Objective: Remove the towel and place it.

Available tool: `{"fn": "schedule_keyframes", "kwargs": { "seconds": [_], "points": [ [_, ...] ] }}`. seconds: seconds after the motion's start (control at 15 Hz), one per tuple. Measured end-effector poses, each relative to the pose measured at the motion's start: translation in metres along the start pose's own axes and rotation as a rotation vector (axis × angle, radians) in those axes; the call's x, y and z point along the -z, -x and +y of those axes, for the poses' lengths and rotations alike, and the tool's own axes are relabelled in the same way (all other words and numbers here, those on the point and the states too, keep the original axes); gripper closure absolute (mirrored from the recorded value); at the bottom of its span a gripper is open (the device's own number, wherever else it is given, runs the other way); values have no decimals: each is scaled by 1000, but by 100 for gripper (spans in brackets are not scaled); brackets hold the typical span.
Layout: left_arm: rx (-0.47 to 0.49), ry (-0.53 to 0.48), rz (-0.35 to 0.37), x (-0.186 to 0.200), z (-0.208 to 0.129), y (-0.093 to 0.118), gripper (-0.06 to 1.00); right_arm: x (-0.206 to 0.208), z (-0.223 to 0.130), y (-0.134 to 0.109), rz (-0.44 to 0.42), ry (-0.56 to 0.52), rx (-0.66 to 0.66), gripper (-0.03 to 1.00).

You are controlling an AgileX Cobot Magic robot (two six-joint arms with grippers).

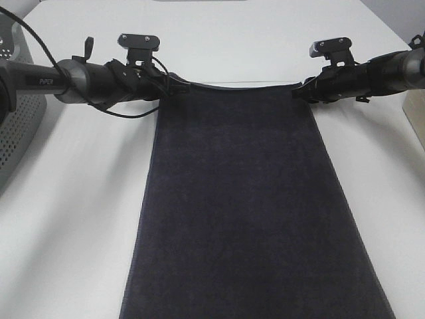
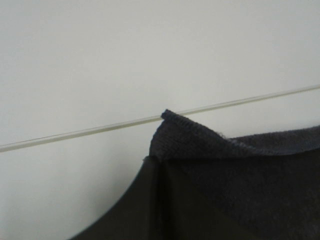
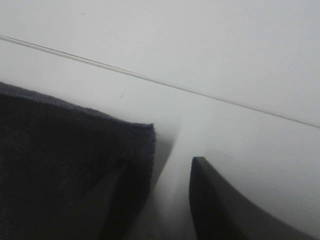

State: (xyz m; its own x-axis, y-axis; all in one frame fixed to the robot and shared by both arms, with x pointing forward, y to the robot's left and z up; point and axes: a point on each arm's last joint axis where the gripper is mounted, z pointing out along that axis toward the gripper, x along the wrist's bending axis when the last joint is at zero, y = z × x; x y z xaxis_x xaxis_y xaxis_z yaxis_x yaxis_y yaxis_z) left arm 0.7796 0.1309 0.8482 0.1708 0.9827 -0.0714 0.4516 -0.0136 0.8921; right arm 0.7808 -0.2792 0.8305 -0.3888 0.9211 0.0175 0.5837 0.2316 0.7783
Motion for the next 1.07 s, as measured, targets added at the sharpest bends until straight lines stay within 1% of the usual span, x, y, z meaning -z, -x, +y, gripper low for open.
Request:
{"fn": "schedule_keyframes", "kwargs": {
  "seconds": [0.13, 0.33, 0.47, 0.6, 0.67, 0.8, 0.87, 1.0, 1.07],
  "points": [
    [48, 11, 16, 0, 2, -6, 94, 0, 0, 0, 0, -1, 2, 57],
    [97, 12, 16, 0, 2, -6, 94, 0, 0, 0, 0, -2, 6, 57],
    [100, -2, 10, -1, -1, -6, 94, 0, 0, 0, 0, -3, 9, 57],
    [101, -43, -17, -1, -4, -4, 94, 0, 0, 0, 0, -3, 9, 57],
    [100, -59, -28, -1, -6, -3, 92, 0, 0, 0, 0, -3, 9, 57],
    [99, -66, -31, -1, -7, -2, 69, 0, 0, 0, 0, -3, 9, 57],
    [98, -66, -29, -2, -8, -3, 56, 0, 0, 0, 0, -3, 9, 57],
    [99, -49, -15, -2, -8, -4, 40, 0, 0, 0, 0, -3, 9, 57],
    [103, -20, 3, -2, -5, -6, 36, 0, 0, 0, 0, -3, 9, 57]
  ]
}}
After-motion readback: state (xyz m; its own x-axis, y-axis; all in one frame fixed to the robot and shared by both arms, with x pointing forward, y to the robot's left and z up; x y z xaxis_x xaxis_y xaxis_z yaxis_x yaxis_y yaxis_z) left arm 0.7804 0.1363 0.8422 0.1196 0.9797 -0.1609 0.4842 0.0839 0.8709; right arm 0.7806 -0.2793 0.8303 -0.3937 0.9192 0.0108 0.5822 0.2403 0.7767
